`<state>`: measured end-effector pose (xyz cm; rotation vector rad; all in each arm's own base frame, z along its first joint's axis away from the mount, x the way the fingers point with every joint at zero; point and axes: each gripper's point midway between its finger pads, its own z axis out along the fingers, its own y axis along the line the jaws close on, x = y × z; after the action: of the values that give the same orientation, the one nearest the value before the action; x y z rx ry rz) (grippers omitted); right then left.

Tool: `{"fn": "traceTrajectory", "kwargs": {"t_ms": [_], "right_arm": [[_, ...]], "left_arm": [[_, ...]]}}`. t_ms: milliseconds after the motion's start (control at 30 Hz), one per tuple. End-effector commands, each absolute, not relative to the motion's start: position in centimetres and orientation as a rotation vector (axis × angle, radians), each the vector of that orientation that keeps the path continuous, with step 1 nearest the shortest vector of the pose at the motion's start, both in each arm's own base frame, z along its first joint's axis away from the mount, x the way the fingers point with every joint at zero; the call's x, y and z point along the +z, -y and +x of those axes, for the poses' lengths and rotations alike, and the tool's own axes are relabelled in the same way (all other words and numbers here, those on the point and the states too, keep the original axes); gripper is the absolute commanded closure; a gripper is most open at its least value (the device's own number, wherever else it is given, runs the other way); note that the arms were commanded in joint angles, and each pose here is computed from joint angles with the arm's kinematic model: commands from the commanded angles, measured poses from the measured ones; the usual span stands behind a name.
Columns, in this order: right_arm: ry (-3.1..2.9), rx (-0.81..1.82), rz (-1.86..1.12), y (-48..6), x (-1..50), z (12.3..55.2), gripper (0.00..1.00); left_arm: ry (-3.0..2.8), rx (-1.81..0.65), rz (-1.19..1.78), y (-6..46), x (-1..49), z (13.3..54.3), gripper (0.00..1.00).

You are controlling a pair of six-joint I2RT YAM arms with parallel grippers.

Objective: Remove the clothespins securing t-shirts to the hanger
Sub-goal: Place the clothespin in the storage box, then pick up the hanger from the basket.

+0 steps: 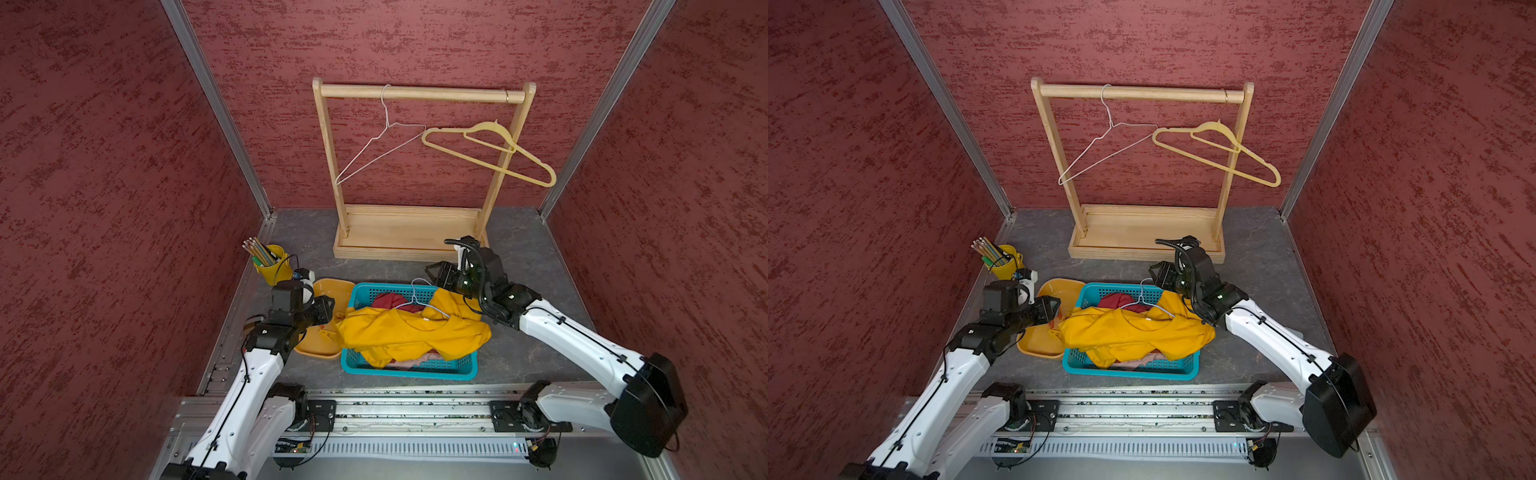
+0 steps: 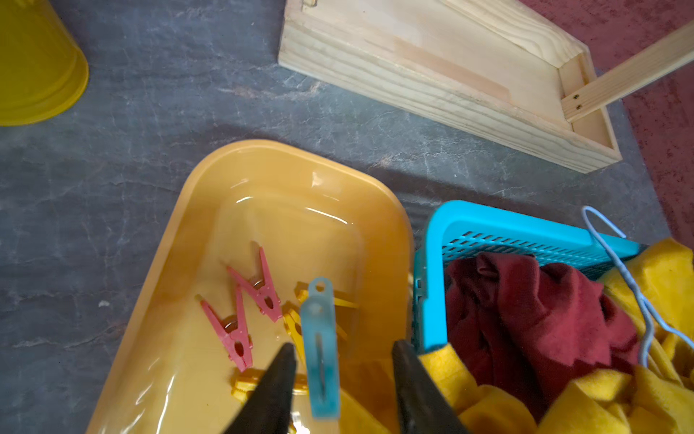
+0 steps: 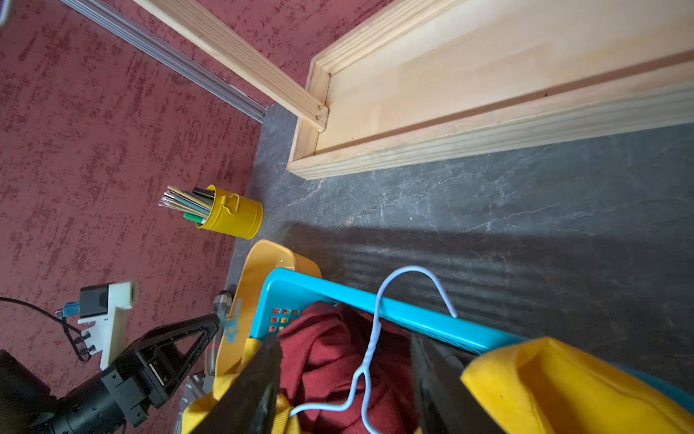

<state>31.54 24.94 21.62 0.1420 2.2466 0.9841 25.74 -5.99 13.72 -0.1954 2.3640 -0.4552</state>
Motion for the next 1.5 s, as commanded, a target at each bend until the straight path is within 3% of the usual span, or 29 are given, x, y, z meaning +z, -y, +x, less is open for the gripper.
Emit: {"fn": "traceTrajectory", "kwargs": {"t_ms": [0,267,933,1300,1467], "right_arm": [[-2.215,1.049,0.09,-26.3,23.2,31.9,0.45],[-2.333,1.077,0.023,-27.8,21.0,31.3,0.59],[-2.644,0.938,-0.12,-31.3,13.0,29.4,0.6],[-2.417,0.959,-0.202,-31.6,19.9,31.2,1.0],[-2.254,1.013,-0.213,-31.1,24.6,30.9,1.0]], "left_arm": [[-2.361,-0.428,-0.176,5.7,14.7,26.1,0.44],[-2.295,-0.416,-0.162,5.5,16.3,26.2,0.41],[-2.273,-0.423,-0.01,8.4,17.5,27.4,0.41],[-2.224,-0.397,0.044,8.2,19.1,27.1,0.4],[-2.109,-0.448,0.15,9.3,22.8,26.8,0.39]]}}
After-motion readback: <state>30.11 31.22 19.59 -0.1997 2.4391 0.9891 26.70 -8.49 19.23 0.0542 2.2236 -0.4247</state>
